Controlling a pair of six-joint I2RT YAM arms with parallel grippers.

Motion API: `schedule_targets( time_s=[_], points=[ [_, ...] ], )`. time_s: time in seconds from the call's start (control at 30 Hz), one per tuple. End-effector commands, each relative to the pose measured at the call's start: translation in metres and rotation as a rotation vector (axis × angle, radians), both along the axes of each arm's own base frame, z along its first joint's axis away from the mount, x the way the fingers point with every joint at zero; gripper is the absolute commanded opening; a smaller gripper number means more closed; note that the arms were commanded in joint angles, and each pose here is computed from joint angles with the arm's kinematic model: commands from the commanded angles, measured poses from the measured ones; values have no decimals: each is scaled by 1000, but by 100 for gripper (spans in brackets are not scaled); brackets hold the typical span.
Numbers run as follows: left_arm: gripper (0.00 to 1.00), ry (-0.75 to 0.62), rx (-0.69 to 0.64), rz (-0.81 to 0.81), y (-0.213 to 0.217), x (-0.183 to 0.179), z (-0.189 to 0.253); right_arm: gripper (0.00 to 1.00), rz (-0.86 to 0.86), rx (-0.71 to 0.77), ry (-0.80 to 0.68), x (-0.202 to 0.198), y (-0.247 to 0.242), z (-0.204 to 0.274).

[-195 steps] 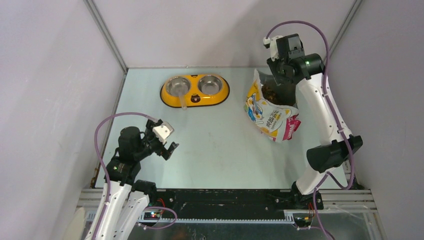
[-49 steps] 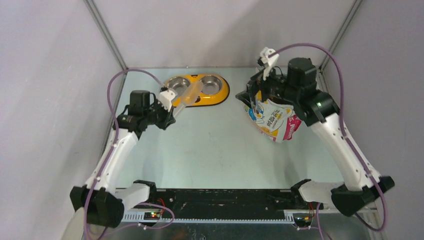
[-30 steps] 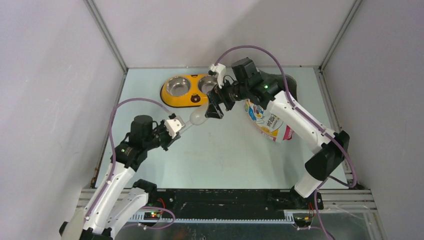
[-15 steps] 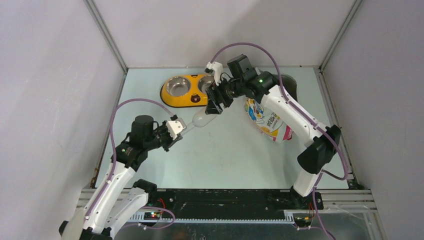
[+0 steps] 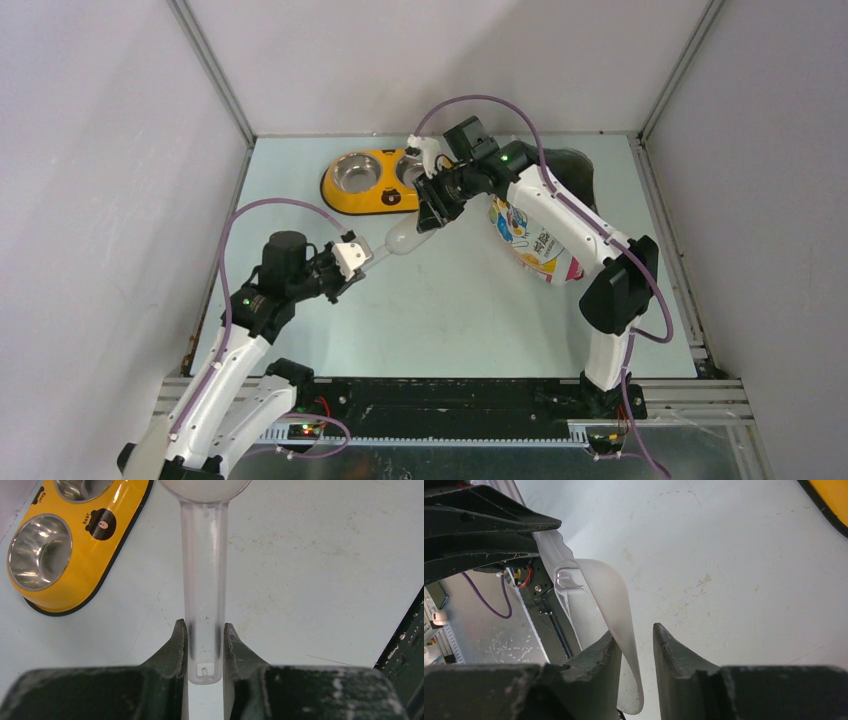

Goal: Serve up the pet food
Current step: Adjust the spatula.

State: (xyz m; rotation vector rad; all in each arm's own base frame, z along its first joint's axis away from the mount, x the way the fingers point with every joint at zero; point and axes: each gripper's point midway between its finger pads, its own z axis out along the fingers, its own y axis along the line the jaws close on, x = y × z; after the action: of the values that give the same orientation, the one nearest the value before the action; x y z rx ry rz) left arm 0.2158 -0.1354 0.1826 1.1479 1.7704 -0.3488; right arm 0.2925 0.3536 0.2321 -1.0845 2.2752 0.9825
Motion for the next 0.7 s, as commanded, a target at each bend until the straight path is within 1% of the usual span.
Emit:
schedule_targets(
  time_s=[0.0,0.03,0.1,0.13,0.17,0.2,0.23,0.27,0.3,0.33,0.37,0.43,0.57,0.67],
  points=[
    [0,-55,-21,-43,-7,1,13,28,9,59,-45,-2,2,29],
    [0,-55,-21,-43,-7,1,13,26,12,59,-41,-3,3,28],
    [1,-55,-21,-44,-7,1,14,17,15,58,-32,-3,3,26],
    [4,-58,-22,-45,-8,1,15,8,17,57,-29,-3,3,25],
    [19,-59,-22,-40,-7,2,15,3,19,55,-24,-4,3,24],
    [30,-63,-25,-35,-7,2,17,0,19,56,-23,-5,3,25],
    [50,-66,-26,-31,-7,2,19,0,18,55,-24,-5,2,26],
    [59,-72,-29,-22,-6,3,22,0,21,56,-29,-5,1,27],
    [75,-76,-32,-16,-6,4,24,0,19,58,-34,-5,-1,30],
    [81,-79,-40,0,-5,6,29,0,19,61,-44,-5,-4,33],
    [93,-84,-44,13,-3,8,32,0,22,71,-54,-7,-7,39],
    [99,-102,-52,40,1,11,43,0,17,92,-74,-6,-16,49],
    [100,-125,-78,74,8,18,75,0,-17,170,-116,-1,-40,76],
    [100,-139,-149,95,10,23,109,0,-61,237,-138,7,-64,96]
  ],
)
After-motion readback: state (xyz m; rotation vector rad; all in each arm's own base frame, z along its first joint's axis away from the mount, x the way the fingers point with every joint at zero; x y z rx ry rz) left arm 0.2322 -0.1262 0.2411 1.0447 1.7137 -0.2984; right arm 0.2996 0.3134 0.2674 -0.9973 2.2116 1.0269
